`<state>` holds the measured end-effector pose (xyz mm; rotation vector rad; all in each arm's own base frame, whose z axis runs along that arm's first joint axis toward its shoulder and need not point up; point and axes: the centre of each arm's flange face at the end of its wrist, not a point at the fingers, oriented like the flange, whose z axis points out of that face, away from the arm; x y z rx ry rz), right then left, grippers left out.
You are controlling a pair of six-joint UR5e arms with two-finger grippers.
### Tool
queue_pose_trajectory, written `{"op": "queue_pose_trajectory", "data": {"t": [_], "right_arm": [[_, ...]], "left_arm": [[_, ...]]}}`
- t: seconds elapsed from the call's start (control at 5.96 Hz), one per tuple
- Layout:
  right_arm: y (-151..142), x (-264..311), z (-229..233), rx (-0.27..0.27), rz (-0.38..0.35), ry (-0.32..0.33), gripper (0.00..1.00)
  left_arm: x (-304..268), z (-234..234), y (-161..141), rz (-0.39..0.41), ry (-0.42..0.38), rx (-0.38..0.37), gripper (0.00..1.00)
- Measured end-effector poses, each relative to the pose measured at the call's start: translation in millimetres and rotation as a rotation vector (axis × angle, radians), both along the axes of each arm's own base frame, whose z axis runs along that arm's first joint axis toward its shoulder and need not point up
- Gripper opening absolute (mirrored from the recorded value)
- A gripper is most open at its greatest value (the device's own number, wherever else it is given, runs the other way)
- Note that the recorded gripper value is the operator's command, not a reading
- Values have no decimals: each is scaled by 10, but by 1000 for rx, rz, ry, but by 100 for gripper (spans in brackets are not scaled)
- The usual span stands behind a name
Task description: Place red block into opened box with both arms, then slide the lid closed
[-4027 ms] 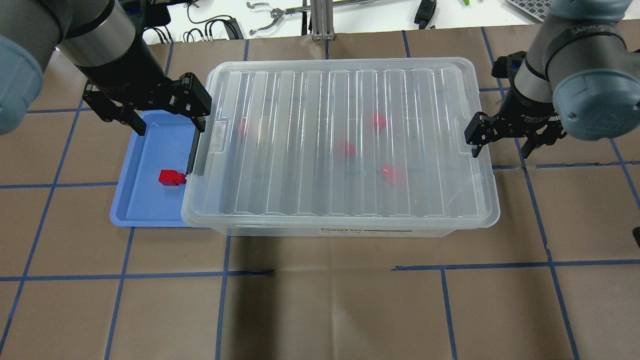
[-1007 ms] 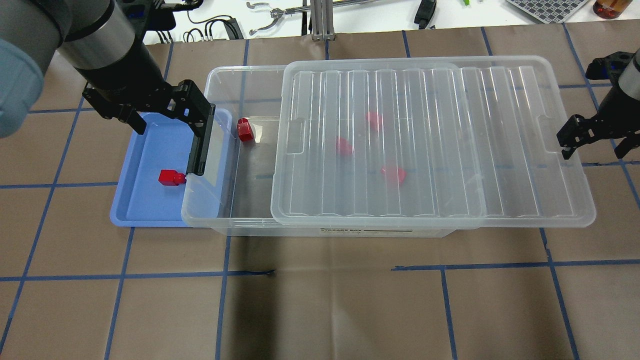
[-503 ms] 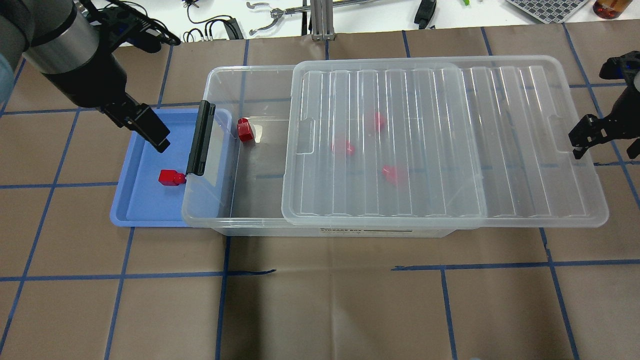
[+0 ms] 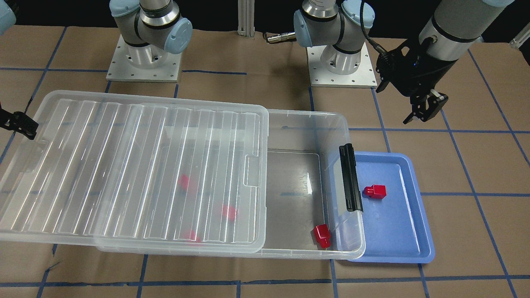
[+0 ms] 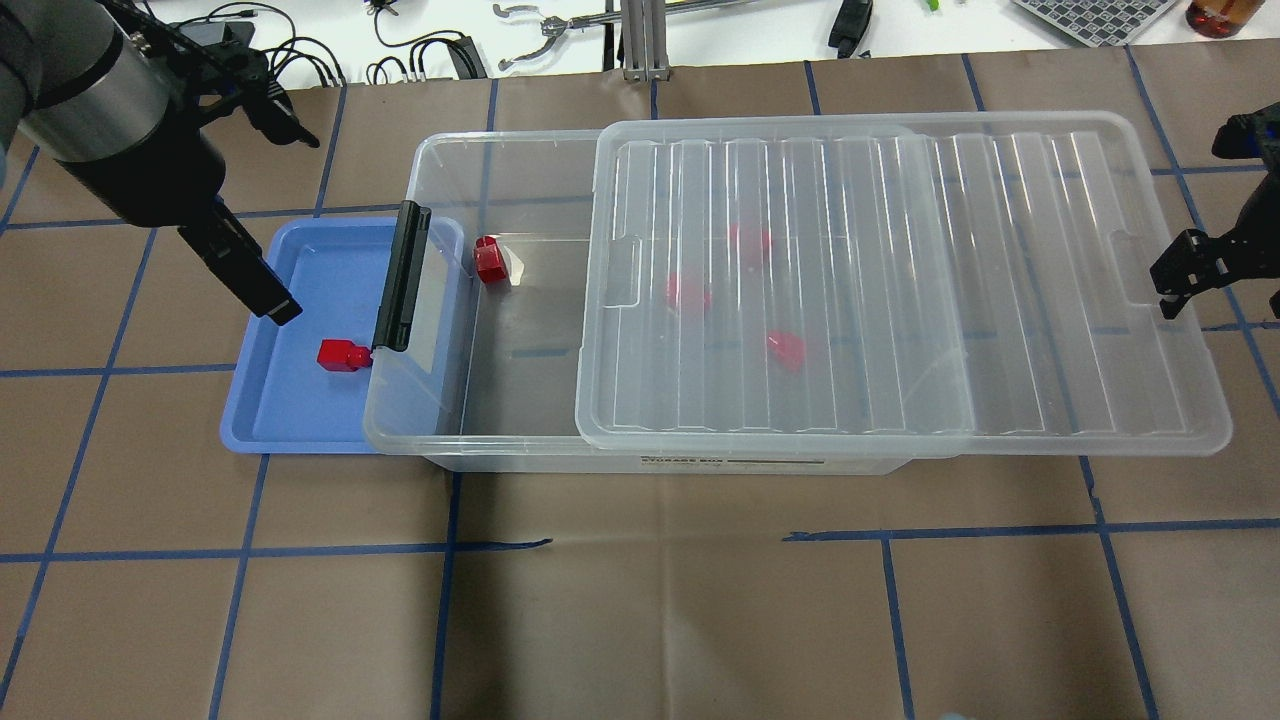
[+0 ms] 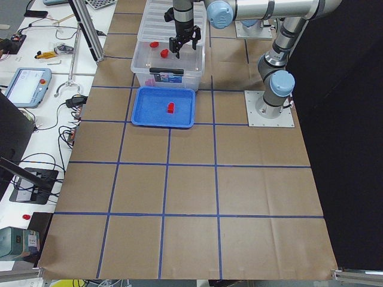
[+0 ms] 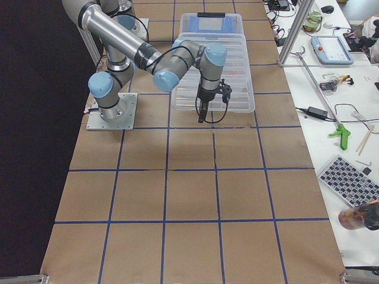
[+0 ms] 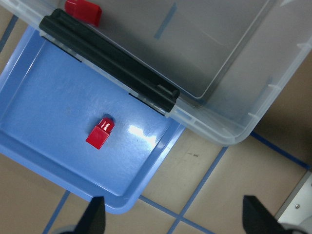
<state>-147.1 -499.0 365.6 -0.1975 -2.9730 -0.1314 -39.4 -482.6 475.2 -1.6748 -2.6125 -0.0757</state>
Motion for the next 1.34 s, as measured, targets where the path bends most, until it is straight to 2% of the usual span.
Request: {"op": "queue_pose_trajectory", "data": {"t": [0.17, 0.34, 0.67, 0.84, 1.17, 1.34], "right_arm": [[-1, 38, 186, -32, -15, 13, 100], [-12, 179, 430, -60, -32, 21, 100], [-12, 965, 996, -65, -96, 16, 100], [24, 1446, 1304, -55, -140, 4, 100], [118, 2290, 1668, -58, -242, -82, 100], [162, 2611, 1700, -56, -237, -113, 100]], "left_arm": [[110, -43, -6, -91, 6, 6, 98], [224, -66, -15, -149, 11, 7, 98], [669, -178, -110, -275, 33, 2, 98], [880, -382, -243, -319, 49, 15, 98], [962, -1012, -619, -366, 64, 33, 98], [873, -1337, -810, -397, 67, 35, 98]]}}
